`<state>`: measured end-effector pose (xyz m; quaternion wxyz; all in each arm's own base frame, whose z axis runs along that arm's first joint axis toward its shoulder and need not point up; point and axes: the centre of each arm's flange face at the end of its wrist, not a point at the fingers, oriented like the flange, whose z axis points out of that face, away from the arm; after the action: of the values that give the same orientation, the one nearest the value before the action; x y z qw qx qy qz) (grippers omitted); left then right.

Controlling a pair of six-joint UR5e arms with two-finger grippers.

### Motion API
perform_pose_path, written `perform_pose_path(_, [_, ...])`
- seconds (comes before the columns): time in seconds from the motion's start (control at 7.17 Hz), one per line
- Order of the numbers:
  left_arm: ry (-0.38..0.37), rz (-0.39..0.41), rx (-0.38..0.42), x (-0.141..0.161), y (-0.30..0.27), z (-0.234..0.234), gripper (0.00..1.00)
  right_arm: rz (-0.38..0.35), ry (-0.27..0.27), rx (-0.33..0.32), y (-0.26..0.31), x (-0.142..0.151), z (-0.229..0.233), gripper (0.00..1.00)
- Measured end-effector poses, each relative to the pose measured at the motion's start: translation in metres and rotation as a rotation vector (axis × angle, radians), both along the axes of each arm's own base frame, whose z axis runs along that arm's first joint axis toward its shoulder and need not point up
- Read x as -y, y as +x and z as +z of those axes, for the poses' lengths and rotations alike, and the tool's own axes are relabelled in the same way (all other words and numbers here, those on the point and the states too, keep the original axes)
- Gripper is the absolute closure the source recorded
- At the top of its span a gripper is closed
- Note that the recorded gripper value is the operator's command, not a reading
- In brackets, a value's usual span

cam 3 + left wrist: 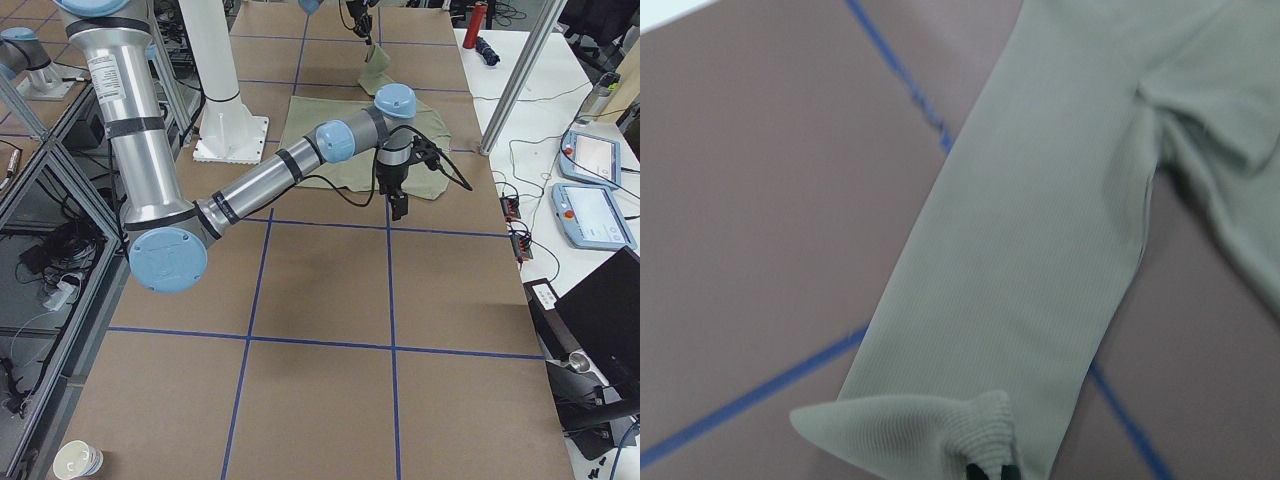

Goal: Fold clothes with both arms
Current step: 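Carry the sleeve with the left gripper across the shirt toward the right gripper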

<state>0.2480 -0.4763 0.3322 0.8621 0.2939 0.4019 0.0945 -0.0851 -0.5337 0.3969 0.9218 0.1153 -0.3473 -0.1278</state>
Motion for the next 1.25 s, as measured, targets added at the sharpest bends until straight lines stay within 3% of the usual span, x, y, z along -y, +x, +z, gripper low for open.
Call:
perform_pose_path(0.28, [-0.142, -0.059, -0.08, 0.029, 0.05, -0.114, 1.0, -0.024, 0.012, -0.019, 0.018, -0.006, 0.02, 0.0])
perform_pose_path(0.7, [-0.316, -0.162, -0.166, 0.056, 0.193, -0.223, 1.0, -0.022, 0.015, -0.023, 0.026, -0.009, 0.026, 0.0])
perform_pose_path(0.98, [-0.352, -0.208, -0.239, 0.078, 0.299, -0.263, 1.0, -0.021, 0.016, -0.024, 0.027, -0.009, 0.026, 0.0])
perform_pose_path(1.25, [-0.358, -0.226, -0.279, 0.07, 0.376, -0.277, 1.0, -0.019, 0.016, -0.028, 0.028, -0.008, 0.027, 0.0])
